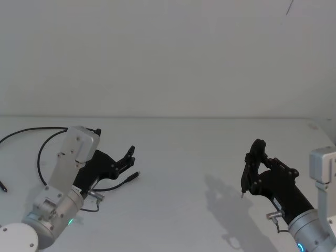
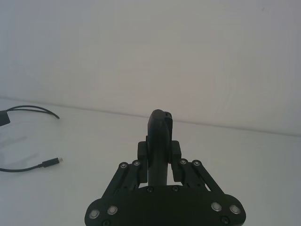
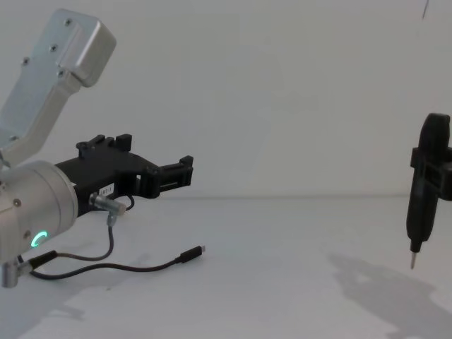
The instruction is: Pick up the data cable with the one hand.
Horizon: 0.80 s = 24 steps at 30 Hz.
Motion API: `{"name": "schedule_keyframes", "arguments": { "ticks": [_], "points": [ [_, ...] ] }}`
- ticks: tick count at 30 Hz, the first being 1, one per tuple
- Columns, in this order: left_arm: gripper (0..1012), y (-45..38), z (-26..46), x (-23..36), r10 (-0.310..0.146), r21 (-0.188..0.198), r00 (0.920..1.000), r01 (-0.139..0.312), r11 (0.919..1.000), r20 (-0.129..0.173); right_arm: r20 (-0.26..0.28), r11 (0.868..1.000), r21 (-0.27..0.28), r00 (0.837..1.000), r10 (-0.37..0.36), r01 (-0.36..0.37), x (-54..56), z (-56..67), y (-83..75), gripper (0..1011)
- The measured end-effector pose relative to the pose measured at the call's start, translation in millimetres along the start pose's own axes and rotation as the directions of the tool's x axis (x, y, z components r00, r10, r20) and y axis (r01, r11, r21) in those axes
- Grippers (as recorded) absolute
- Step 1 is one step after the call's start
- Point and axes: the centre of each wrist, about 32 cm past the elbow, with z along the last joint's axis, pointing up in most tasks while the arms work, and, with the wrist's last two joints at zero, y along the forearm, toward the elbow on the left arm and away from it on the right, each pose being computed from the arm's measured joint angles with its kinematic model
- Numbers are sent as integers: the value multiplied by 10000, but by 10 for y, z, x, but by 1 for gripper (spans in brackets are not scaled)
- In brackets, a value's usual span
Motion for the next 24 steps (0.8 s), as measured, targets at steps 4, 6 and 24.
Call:
{"name": "schedule_keyframes", "arguments": {
  "ticks": [4, 6, 24],
  "points": [
    [1001, 0, 0, 0, 0, 0, 10000, 0, 10000, 0, 0, 10000, -1, 10000, 0, 0, 0, 0, 0, 279],
    [1001, 0, 0, 0, 0, 0, 10000, 0, 10000, 0, 0, 10000, -1, 10000, -1, 1, 0, 0, 0, 279],
    [1001, 0, 0, 0, 0, 0, 10000, 0, 10000, 0, 0, 10000, 0, 10000, 0, 0, 0, 0, 0, 279]
  ]
}}
